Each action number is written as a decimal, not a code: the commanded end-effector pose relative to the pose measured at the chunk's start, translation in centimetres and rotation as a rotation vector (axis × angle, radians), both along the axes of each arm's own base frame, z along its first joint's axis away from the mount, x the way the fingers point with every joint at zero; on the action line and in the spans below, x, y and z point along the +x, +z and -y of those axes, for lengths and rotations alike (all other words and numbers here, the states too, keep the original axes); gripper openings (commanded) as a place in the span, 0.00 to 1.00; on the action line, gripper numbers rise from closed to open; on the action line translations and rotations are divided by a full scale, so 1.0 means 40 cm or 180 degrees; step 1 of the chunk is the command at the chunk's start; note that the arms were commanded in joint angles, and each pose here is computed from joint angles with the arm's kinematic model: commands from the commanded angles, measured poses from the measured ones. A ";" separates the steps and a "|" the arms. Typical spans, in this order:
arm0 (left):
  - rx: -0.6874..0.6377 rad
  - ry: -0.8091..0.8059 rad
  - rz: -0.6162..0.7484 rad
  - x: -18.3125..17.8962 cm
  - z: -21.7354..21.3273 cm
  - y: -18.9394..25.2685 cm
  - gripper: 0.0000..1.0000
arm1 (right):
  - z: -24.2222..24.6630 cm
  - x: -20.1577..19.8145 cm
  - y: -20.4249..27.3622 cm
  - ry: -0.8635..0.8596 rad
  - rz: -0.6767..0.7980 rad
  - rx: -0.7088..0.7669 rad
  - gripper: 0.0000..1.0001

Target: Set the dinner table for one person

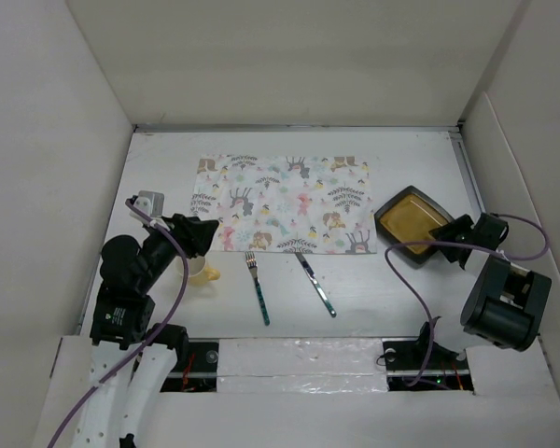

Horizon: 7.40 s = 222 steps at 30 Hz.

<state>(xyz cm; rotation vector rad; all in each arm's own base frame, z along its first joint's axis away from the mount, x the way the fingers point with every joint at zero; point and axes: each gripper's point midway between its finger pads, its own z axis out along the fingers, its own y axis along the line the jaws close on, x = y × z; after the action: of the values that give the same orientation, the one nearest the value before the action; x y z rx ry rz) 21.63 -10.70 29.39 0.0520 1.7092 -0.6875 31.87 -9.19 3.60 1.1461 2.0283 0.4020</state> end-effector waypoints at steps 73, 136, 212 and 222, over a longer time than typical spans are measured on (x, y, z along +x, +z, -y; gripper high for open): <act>0.0024 0.0528 -0.0074 0.035 -0.061 -0.023 0.55 | -0.950 0.360 0.357 0.2098 0.2134 0.1612 0.00; -0.0010 0.0631 0.0036 0.022 -0.077 0.002 0.29 | -1.031 -0.351 0.174 0.3949 0.0539 -0.1793 0.47; -0.0224 0.1260 0.0625 -0.005 -0.166 0.116 0.66 | -0.537 0.601 0.422 0.1199 0.1456 -0.2091 0.00; -0.0226 0.1221 0.0644 -0.007 -0.161 0.119 0.66 | -0.552 0.562 0.314 0.1158 0.1100 -0.2109 0.20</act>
<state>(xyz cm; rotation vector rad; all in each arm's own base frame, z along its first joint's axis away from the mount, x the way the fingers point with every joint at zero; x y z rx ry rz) 21.02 -3.91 33.40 -0.2720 1.4764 -0.4286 53.15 12.61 11.77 0.2204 1.9793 0.0566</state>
